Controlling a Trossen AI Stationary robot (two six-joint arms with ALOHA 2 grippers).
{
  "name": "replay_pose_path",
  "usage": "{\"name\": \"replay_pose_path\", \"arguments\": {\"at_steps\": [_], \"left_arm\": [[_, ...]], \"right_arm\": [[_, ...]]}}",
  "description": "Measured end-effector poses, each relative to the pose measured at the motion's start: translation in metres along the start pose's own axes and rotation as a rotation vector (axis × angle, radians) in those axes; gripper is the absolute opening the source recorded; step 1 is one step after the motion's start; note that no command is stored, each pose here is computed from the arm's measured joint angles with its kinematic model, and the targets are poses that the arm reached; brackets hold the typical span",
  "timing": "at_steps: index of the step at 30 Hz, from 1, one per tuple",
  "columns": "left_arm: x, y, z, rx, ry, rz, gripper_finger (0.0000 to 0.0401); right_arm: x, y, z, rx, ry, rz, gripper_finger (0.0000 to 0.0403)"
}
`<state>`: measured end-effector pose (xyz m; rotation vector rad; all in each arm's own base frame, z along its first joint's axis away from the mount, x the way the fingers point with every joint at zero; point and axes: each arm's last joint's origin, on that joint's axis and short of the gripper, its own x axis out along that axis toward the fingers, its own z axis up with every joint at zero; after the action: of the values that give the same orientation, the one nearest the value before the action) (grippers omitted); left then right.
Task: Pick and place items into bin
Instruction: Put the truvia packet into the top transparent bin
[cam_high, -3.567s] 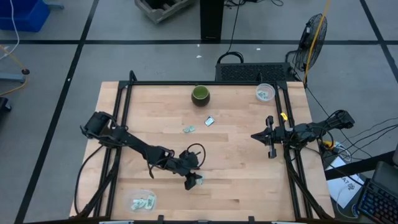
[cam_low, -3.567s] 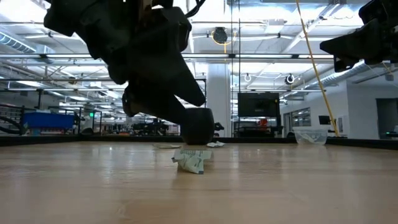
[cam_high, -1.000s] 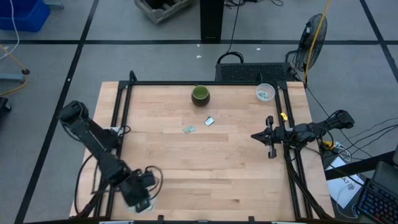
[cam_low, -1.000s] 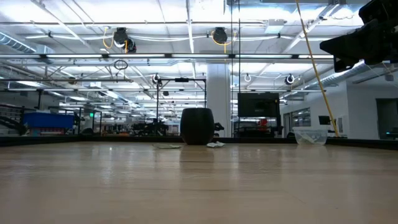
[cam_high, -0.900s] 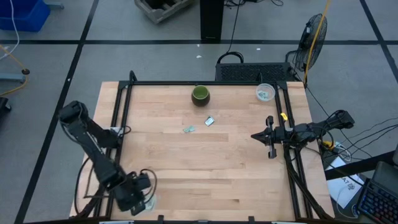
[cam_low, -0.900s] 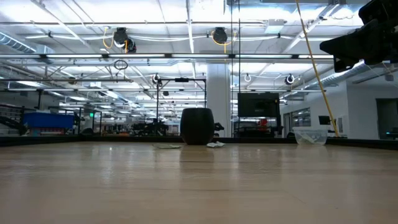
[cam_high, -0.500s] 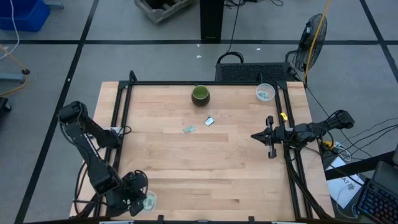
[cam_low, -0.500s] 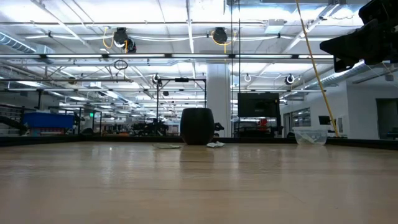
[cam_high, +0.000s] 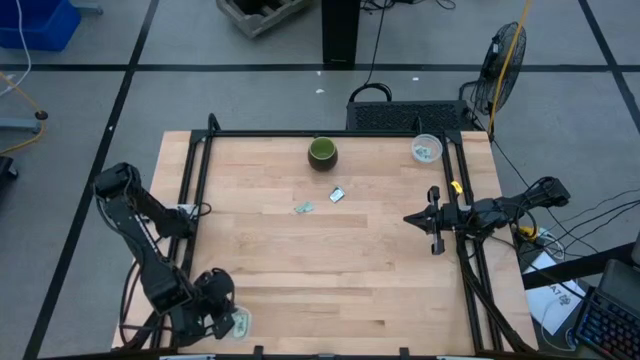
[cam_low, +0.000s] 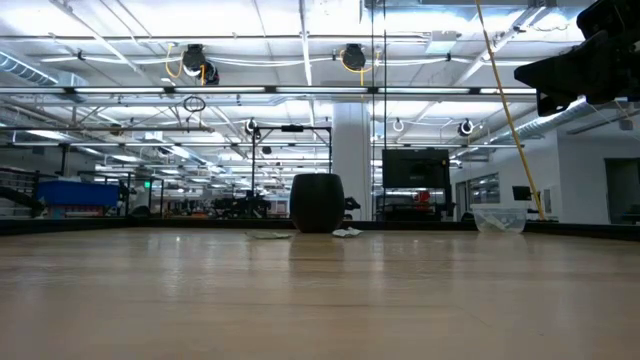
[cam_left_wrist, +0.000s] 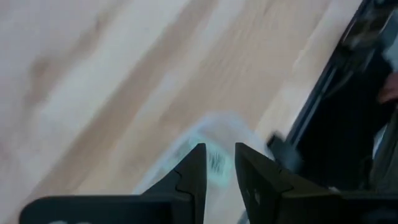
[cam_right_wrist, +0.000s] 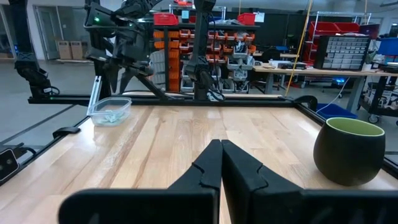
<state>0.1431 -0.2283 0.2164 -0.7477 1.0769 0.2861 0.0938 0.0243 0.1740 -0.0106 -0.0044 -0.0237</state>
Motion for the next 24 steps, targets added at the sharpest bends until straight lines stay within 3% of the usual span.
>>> {"name": "replay_pose_path", "arguments": {"at_steps": [5, 10, 14, 18, 21, 24], "left_arm": [[0.001, -0.002, 0.01, 0.053, -0.222, -0.02, 0.009], [0.0, -0.005, 0.026, 0.153, -0.543, -0.009, 0.009], [-0.001, -0.009, 0.044, 0.224, -0.802, 0.041, 0.009], [-0.001, -0.017, 0.072, 0.223, -1.026, 0.125, 0.009], [0.0, -0.023, 0.096, 0.203, -1.119, 0.196, 0.009], [0.002, -0.027, 0.125, 0.206, -1.123, 0.241, 0.009]], "right_arm": [[0.0, 0.0, 0.0, 0.0, 0.0, 0.0, 0.0], [0.0, 0.0, 0.0, 0.0, 0.0, 0.0, 0.0], [0.0, 0.0, 0.0, 0.0, 0.0, 0.0, 0.0], [0.0, 0.0, 0.0, 0.0, 0.0, 0.0, 0.0], [0.0, 0.0, 0.0, 0.0, 0.0, 0.0, 0.0], [0.0, 0.0, 0.0, 0.001, 0.0, 0.0, 0.0]]}}
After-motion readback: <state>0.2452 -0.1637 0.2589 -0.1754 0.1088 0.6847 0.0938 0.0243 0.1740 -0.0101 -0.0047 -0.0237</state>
